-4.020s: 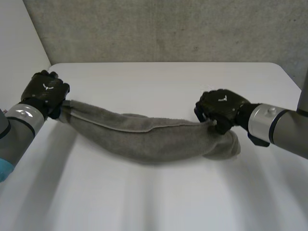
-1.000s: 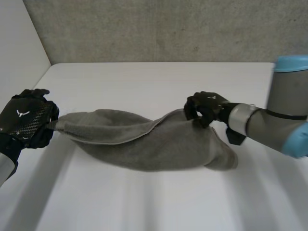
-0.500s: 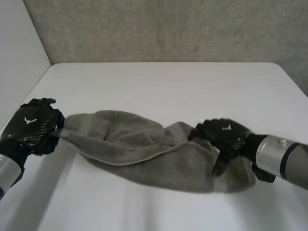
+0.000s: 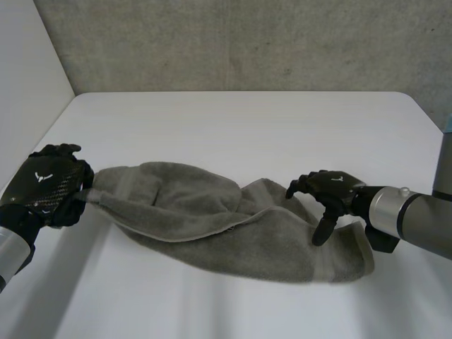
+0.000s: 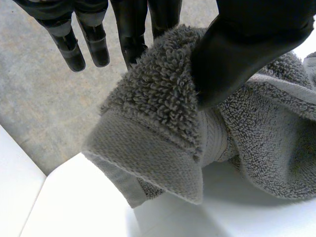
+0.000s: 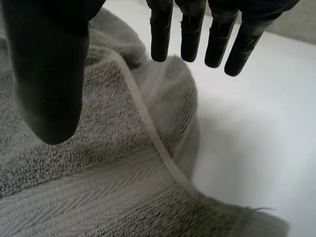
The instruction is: Fold the towel.
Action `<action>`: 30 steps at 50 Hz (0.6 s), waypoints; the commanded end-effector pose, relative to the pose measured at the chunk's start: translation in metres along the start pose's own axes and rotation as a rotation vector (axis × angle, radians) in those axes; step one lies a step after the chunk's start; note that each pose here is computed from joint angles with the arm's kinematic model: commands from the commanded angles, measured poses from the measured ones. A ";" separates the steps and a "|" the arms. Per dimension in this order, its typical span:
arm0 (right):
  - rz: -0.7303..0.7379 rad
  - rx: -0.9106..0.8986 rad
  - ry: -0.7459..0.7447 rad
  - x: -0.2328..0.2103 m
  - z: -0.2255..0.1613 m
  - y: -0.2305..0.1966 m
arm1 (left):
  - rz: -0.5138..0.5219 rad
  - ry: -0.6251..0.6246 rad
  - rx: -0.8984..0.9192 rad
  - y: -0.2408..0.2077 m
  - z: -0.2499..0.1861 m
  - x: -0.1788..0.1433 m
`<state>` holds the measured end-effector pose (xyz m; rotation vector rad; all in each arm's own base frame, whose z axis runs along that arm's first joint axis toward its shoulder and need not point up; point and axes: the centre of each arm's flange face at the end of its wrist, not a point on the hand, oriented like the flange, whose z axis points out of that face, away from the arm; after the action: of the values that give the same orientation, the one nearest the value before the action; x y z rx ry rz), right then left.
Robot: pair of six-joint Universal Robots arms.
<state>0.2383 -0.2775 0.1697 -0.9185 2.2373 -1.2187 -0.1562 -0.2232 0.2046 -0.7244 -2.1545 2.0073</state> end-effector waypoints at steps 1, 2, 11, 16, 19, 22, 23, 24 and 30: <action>0.033 -0.030 -0.046 -0.010 0.018 0.009 | -0.003 -0.001 -0.005 0.002 -0.001 0.000; 0.035 -0.034 -0.054 -0.012 0.022 0.011 | -0.004 -0.002 -0.006 0.002 -0.001 0.000; 0.040 -0.054 -0.070 -0.019 0.026 0.015 | 0.005 -0.010 0.007 0.002 0.001 -0.002; 0.041 -0.054 -0.074 -0.022 0.015 0.014 | 0.006 -0.018 0.008 0.002 0.002 -0.004; 0.038 -0.054 -0.075 -0.025 0.004 0.014 | 0.005 -0.031 0.006 0.002 0.003 -0.008; 0.041 -0.032 -0.057 -0.018 -0.010 0.010 | 0.003 -0.039 0.003 0.003 0.005 -0.011; 0.032 -0.018 -0.044 -0.013 -0.017 0.008 | 0.001 -0.046 -0.005 0.005 0.006 -0.013; 0.032 -0.017 -0.044 -0.013 -0.017 0.008 | -0.002 -0.052 -0.010 0.007 0.008 -0.016; -0.021 -0.023 -0.036 -0.003 -0.032 0.010 | -0.005 -0.064 -0.026 0.012 0.018 -0.024</action>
<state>0.2295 -0.2548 0.1741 -0.9250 2.2191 -1.1650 -0.1437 -0.2378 0.2013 -0.6810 -2.1925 2.0404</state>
